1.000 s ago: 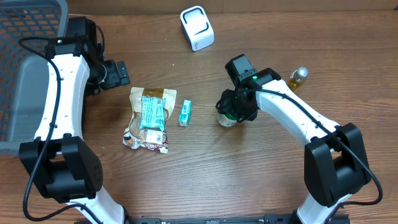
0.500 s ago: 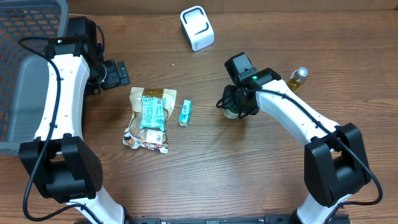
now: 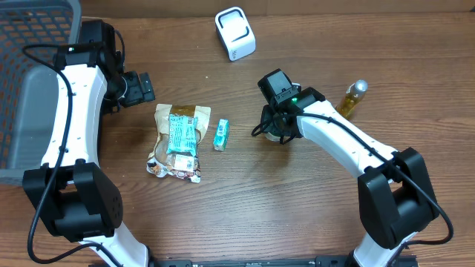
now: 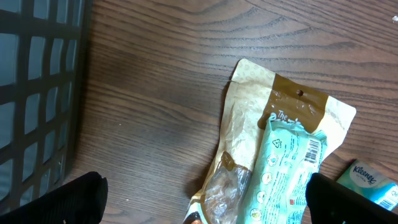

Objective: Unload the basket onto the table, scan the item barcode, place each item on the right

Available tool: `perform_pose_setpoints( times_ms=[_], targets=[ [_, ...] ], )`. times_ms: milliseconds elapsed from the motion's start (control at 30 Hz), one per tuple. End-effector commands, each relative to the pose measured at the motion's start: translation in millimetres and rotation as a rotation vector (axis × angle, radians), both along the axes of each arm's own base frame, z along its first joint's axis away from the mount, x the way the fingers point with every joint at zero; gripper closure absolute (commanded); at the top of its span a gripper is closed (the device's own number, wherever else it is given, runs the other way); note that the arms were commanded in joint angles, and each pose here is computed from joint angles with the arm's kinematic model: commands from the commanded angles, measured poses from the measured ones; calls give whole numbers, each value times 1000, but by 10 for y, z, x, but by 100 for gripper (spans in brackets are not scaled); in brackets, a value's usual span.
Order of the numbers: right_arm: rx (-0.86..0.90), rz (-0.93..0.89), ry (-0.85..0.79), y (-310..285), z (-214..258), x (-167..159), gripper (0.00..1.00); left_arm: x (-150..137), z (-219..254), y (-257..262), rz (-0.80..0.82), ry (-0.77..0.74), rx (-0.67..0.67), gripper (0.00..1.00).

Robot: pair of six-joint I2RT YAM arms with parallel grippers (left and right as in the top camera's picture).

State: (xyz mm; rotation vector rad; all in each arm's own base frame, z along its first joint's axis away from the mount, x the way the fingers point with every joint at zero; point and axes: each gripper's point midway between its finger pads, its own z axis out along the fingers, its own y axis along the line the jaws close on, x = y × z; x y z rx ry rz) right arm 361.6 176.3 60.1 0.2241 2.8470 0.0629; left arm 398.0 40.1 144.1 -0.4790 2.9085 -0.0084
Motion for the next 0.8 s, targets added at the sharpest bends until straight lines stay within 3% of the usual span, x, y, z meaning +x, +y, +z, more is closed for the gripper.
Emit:
perform_pose_setpoints(
  times_ms=[0, 767],
  targets=[
    [-18, -3, -19, -20, 18, 26, 73, -6, 10, -40, -23, -3, -4, 0],
    [-21, -2, -12, -27, 14, 11, 54, -6, 10, -39, -23, -3, -4, 1]
  ],
)
